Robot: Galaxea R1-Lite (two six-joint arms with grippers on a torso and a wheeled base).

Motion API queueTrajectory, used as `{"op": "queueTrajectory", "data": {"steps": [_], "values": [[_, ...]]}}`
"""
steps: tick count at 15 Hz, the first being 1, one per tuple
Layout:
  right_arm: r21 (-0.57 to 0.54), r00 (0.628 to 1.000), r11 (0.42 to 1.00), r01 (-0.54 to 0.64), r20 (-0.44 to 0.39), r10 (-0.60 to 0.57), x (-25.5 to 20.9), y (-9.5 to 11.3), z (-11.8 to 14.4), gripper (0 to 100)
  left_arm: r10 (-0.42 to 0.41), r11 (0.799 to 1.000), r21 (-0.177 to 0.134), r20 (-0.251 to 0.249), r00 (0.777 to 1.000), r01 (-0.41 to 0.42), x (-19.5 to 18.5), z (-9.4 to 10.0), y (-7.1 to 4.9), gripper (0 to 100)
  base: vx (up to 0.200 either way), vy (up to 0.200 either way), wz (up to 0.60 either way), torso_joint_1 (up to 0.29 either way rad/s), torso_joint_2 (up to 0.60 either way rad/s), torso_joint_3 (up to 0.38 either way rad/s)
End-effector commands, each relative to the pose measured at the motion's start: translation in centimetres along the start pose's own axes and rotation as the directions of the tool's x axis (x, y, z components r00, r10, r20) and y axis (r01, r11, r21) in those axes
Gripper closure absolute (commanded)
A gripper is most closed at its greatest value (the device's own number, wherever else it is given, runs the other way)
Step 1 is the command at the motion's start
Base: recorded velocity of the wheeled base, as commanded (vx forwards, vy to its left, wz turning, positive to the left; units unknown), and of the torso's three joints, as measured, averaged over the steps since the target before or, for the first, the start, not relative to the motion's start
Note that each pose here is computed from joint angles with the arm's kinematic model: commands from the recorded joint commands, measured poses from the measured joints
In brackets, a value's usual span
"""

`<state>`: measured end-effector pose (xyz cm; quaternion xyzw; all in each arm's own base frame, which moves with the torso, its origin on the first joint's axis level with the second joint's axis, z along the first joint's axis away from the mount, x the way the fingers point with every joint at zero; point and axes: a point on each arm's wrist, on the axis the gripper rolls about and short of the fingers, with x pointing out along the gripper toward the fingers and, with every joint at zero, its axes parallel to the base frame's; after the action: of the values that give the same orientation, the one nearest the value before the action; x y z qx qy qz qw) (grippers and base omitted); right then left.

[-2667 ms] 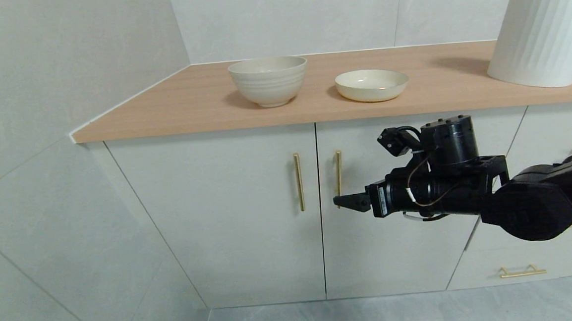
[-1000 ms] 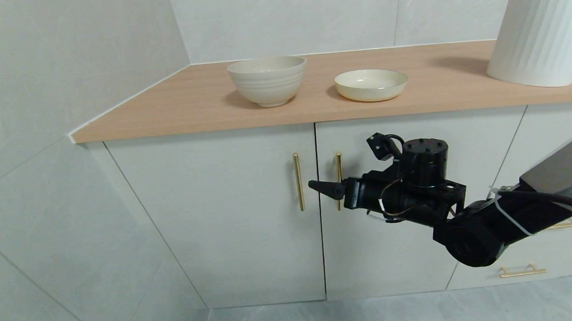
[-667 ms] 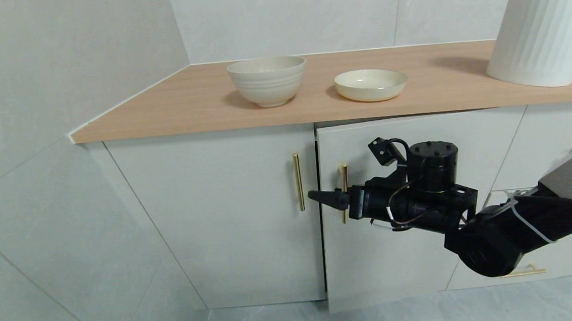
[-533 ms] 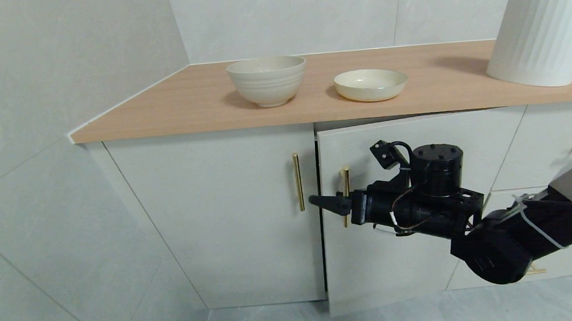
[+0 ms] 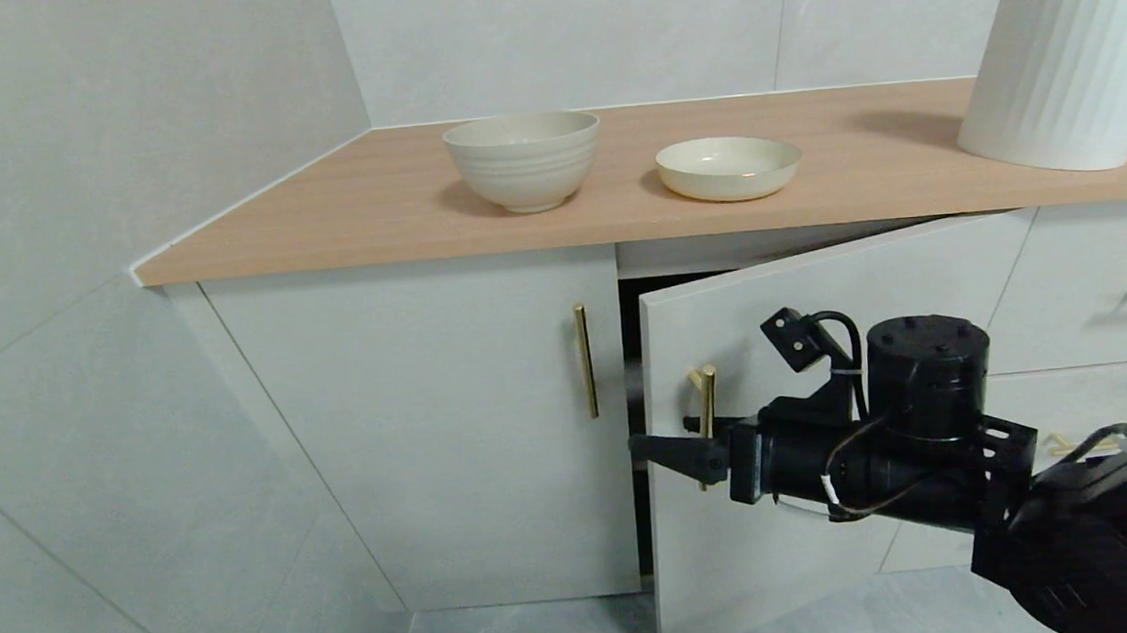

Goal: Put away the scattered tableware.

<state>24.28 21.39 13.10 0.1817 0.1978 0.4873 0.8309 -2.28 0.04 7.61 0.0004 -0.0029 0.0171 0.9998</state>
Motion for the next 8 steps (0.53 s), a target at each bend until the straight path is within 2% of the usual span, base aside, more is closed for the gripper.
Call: {"op": "queueTrajectory", "data": {"steps": [1,3,6,7,8], "values": [[-0.013,0.998,0.998,-0.063,-0.018,0.062,-1.9,2.4,-0.9,0,0.001,1.0,0.001,0.0,1.0,-0.001,0.0,0.0,0.0,0,0.0,0.0,0.0,0.0,0.0,0.0],[-0.016,0.996,0.996,-0.088,-0.033,0.087,-2.9,3.6,-1.5,0,0.001,1.0,0.001,0.0,1.0,-0.001,0.0,0.0,0.0,0,0.0,0.0,0.0,0.0,0.0,0.0],[-0.007,0.993,0.996,-0.094,-0.074,0.093,-4.0,4.1,-2.7,0,0.006,1.0,0.008,0.005,1.0,-0.006,0.0,0.1,0.0,0,0.0,0.0,0.0,0.0,0.0,0.0],[-0.006,0.992,0.996,-0.094,-0.083,0.094,-4.1,4.2,-3.0,0,0.018,1.0,0.01,0.022,1.0,-0.018,-0.1,0.4,0.0,0,0.0,0.0,0.0,0.0,0.0,0.0],[-0.003,0.992,0.996,-0.092,-0.088,0.091,-4.1,4.1,-3.1,0,0.023,1.0,0.009,0.077,0.997,-0.023,-0.7,2.1,0.1,0,0.0,0.0,0.0,0.0,0.0,0.0]]}}
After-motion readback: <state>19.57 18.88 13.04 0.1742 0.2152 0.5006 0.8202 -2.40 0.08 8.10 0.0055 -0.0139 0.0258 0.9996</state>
